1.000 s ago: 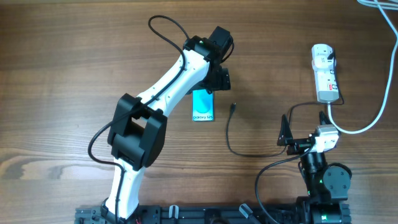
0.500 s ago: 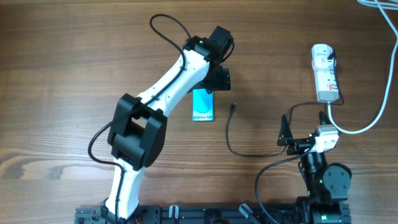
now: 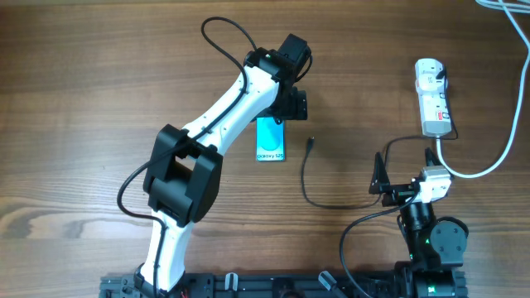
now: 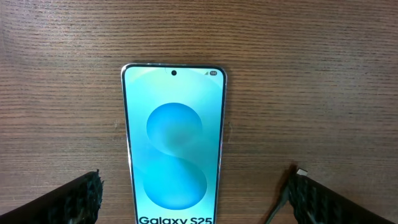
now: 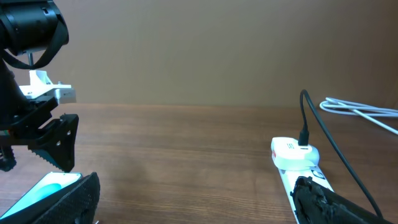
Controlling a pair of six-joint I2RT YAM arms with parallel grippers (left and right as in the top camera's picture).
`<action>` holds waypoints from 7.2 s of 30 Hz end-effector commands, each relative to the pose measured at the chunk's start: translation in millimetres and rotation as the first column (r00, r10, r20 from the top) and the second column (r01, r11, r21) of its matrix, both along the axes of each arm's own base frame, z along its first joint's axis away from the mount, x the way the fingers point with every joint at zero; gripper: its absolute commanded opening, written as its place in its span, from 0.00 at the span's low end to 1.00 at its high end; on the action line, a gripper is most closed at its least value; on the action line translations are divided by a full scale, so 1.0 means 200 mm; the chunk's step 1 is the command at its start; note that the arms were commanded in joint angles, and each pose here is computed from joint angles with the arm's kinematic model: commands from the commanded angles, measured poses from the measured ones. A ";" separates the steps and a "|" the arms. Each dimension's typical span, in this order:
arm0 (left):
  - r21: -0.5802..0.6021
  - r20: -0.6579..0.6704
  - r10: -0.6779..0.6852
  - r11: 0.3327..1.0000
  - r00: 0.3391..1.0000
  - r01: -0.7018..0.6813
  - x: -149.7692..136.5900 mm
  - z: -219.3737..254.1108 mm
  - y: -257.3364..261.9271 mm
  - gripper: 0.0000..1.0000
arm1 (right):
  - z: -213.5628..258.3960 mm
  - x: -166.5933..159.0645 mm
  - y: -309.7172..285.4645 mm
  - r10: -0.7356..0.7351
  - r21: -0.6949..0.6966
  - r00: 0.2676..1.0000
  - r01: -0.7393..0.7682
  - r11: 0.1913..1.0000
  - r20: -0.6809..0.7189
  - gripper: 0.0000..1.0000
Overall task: Plug charger to phone and switch on socket
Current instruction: 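Lower the open left gripper down around the phone's top edge, then close the left gripper on the phone's sides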
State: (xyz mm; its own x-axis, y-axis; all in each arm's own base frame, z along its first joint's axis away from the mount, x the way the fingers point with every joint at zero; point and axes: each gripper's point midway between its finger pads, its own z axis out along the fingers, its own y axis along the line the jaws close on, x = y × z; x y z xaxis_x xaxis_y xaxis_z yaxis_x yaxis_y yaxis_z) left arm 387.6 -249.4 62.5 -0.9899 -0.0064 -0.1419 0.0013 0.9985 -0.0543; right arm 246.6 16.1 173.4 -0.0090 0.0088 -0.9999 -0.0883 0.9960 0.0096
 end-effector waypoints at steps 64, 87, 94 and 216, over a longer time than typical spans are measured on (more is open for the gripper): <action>0.026 -0.059 0.046 0.999 0.997 -0.045 -0.03 -0.26 0.09 1.00 | 0.01 0.00 -0.01 -0.013 -0.008 1.000 0.013 1.000 0.008 1.00; 0.036 -0.080 0.038 0.999 0.996 -0.035 -0.04 -0.36 0.07 1.00 | 0.01 0.00 -0.01 -0.013 -0.009 1.000 0.013 1.000 0.008 1.00; -0.002 -0.146 0.007 1.000 0.989 -0.007 -0.11 -0.37 0.05 1.00 | 0.01 0.00 -0.01 -0.013 -0.009 1.000 0.013 1.000 0.008 1.00; 0.055 -0.116 0.027 0.998 0.993 -0.020 -0.10 -0.37 0.07 0.75 | 0.01 0.00 -0.01 -0.013 -0.009 1.000 0.013 1.000 0.008 1.00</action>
